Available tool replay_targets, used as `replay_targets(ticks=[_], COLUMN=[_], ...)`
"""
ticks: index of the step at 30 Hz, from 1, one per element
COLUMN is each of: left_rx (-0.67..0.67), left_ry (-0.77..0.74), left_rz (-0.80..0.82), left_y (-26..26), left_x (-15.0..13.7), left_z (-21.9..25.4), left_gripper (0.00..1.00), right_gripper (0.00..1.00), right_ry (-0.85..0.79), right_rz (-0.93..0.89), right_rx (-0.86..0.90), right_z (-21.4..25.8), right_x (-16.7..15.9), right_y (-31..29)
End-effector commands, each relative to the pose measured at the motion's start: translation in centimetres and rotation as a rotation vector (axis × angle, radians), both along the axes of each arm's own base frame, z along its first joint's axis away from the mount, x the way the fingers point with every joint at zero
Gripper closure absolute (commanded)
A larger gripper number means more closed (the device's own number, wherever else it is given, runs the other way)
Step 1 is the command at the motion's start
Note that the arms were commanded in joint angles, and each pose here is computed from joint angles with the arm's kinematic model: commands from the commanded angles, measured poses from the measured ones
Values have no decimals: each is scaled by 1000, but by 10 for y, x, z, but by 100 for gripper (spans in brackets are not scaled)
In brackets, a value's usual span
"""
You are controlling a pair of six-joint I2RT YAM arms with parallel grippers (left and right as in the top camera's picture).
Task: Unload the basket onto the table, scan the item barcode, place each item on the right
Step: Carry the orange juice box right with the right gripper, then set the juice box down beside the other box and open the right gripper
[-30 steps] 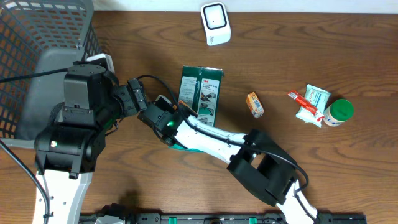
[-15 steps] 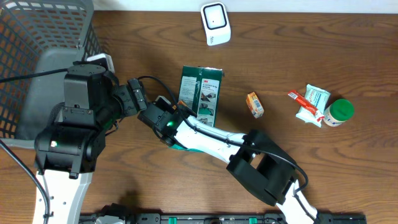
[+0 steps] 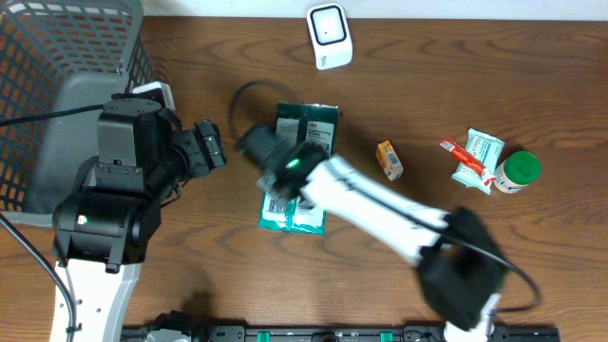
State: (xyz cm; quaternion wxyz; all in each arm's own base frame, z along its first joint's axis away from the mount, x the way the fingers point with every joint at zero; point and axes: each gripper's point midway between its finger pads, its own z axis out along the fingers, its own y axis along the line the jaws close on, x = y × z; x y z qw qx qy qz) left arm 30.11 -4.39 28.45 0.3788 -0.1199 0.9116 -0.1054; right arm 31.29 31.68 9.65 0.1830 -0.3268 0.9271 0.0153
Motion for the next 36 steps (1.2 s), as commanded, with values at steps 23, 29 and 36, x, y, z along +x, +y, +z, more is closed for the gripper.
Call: replay_targets(ticks=[23,29,36], left_rx=[-1,-1,-1], left_ry=[-11,-10,-11], left_rz=[-4,-4,-4], left_y=[-1,-1,-1], left_x=[1,1,1], left_z=[4,4,4], left_gripper=[10,10,10], right_gripper=[99,75,52], right_ry=[449,456,458], right_rz=[-289,-293,-289], right_rx=[318,297,294], right_z=[-61,-66,-66], right_x=[0,-6,-7], right_y=[-116,-118,-116])
